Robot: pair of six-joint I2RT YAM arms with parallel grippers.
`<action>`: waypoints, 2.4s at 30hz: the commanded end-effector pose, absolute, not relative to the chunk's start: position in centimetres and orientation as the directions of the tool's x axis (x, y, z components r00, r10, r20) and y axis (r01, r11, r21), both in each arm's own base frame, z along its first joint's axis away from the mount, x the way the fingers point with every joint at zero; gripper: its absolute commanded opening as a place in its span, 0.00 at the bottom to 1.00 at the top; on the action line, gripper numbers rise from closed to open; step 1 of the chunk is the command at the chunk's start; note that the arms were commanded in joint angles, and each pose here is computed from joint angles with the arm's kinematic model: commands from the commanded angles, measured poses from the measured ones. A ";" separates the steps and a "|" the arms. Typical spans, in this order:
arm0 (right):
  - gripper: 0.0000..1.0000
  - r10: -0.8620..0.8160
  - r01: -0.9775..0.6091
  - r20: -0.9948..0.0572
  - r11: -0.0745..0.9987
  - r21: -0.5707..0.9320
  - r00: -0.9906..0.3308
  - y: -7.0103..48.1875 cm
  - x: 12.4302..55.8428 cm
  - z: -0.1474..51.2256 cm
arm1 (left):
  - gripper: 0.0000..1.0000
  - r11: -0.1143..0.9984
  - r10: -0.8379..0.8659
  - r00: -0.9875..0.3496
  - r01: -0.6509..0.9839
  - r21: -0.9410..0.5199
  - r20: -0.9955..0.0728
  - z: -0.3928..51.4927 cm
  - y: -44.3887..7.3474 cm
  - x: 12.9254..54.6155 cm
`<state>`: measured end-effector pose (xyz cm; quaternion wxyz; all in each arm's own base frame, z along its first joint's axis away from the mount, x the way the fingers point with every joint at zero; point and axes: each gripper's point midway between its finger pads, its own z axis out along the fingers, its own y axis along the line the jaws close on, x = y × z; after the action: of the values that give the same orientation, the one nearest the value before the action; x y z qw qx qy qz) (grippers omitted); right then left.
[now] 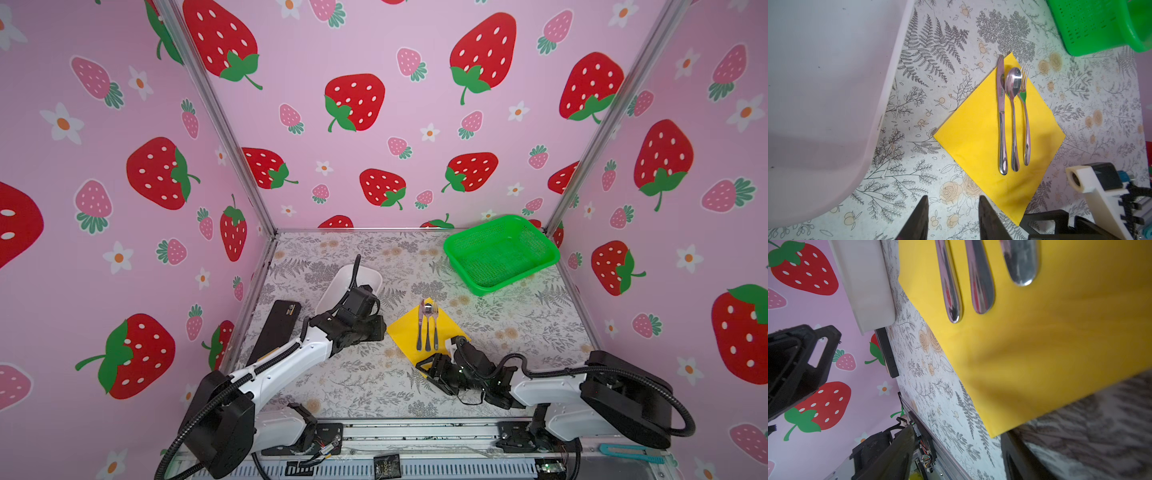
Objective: Place the utensils on the paper napkin and roll it up
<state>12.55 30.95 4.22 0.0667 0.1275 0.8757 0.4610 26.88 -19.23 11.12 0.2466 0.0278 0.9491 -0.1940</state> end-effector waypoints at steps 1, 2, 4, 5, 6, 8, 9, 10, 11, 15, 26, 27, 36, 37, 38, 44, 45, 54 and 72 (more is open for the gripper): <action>0.69 0.336 0.138 -0.054 0.522 0.842 -0.940 31.1 14.0 5.4 | 0.42 0.912 -0.005 -0.871 0.197 -0.358 -0.491 11.2 -19.7 26.8; 0.70 0.341 0.125 -0.068 0.515 0.848 -0.938 31.2 14.3 5.9 | 0.42 0.907 0.005 -0.872 0.210 -0.366 -0.489 11.1 -20.0 26.7; 0.72 0.354 0.114 -0.086 0.507 0.855 -0.931 31.2 14.7 6.4 | 0.42 0.902 0.018 -0.877 0.222 -0.370 -0.481 10.7 -20.3 26.7; 0.73 0.356 0.113 -0.086 0.503 0.857 -0.930 31.1 14.9 6.5 | 0.42 0.900 0.017 -0.880 0.220 -0.376 -0.474 10.4 -20.5 26.7; 0.74 0.357 0.109 -0.086 0.492 0.864 -0.930 31.1 15.0 6.7 | 0.42 0.900 0.015 -0.882 0.217 -0.378 -0.471 10.2 -20.6 26.8; 0.74 0.354 0.099 -0.082 0.462 0.881 -0.931 31.4 15.2 7.0 | 0.43 0.879 0.021 -0.891 0.232 -0.416 -0.453 10.0 -21.4 26.5; 0.74 0.350 0.092 -0.080 0.451 0.888 -0.933 31.6 15.3 7.2 | 0.43 0.872 0.025 -0.893 0.239 -0.427 -0.448 9.8 -21.7 26.4; 0.75 0.349 0.089 -0.082 0.447 0.890 -0.934 31.7 15.4 7.2 | 0.43 0.867 0.028 -0.895 0.243 -0.435 -0.445 9.7 -21.9 26.4; 0.75 0.349 0.087 -0.083 0.445 0.891 -0.933 31.8 15.5 7.2 | 0.43 0.861 0.035 -0.897 0.251 -0.442 -0.440 9.5 -22.2 26.3; 0.76 0.357 0.076 -0.103 0.453 0.888 -0.928 32.0 16.0 7.2 | 0.43 0.830 0.064 -0.896 0.292 -0.475 -0.439 9.3 -23.2 26.0; 0.76 0.343 0.046 -0.145 0.491 0.870 -0.928 31.0 16.5 6.4 | 0.40 0.708 0.197 -0.834 0.485 -0.514 -0.516 9.1 -27.0 24.4; 0.76 0.332 0.046 -0.140 0.496 0.867 -0.933 31.0 16.3 6.2 | 0.40 0.696 0.216 -0.812 0.518 -0.497 -0.543 9.1 -27.2 24.2; 0.73 0.360 0.072 -0.143 0.522 0.850 -0.922 28.5 15.8 5.4 | 0.36 0.494 0.472 -0.481 0.838 -0.231 -0.739 8.4 -29.0 20.3; 0.73 0.371 0.073 -0.151 0.527 0.847 -0.916 28.0 15.9 5.4 | 0.36 0.466 0.502 -0.441 0.863 -0.197 -0.744 8.1 -29.4 19.8; 0.73 0.379 0.078 -0.156 0.533 0.842 -0.912 27.6 16.0 5.4 | 0.36 0.436 0.538 -0.396 0.886 -0.157 -0.744 7.8 -29.7 19.3; 0.73 0.401 0.078 -0.230 0.620 0.781 -0.887 24.9 17.3 5.3 | 0.37 0.318 0.697 -0.192 0.947 0.057 -0.690 5.6 -31.0 17.9; 0.74 0.398 0.085 -0.237 0.643 0.761 -0.886 24.3 17.5 5.0 | 0.37 0.293 0.715 -0.172 0.954 0.066 -0.677 5.2 -31.2 17.5; 0.75 0.445 0.124 -0.262 0.669 0.733 -0.856 21.0 19.6 5.4 | 0.37 0.185 0.809 0.011 0.944 0.274 -0.587 4.2 -32.4 16.8; 0.78 0.462 0.135 -0.272 0.674 0.727 -0.844 20.2 20.1 5.4 | 0.25 -0.024 0.902 0.238 0.861 0.509 -0.361 2.2 -32.4 17.0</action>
<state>19.86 20.53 5.12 0.2163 0.1658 0.8875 0.3716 16.68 -32.59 2.25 0.3308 0.6986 0.6345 0.0033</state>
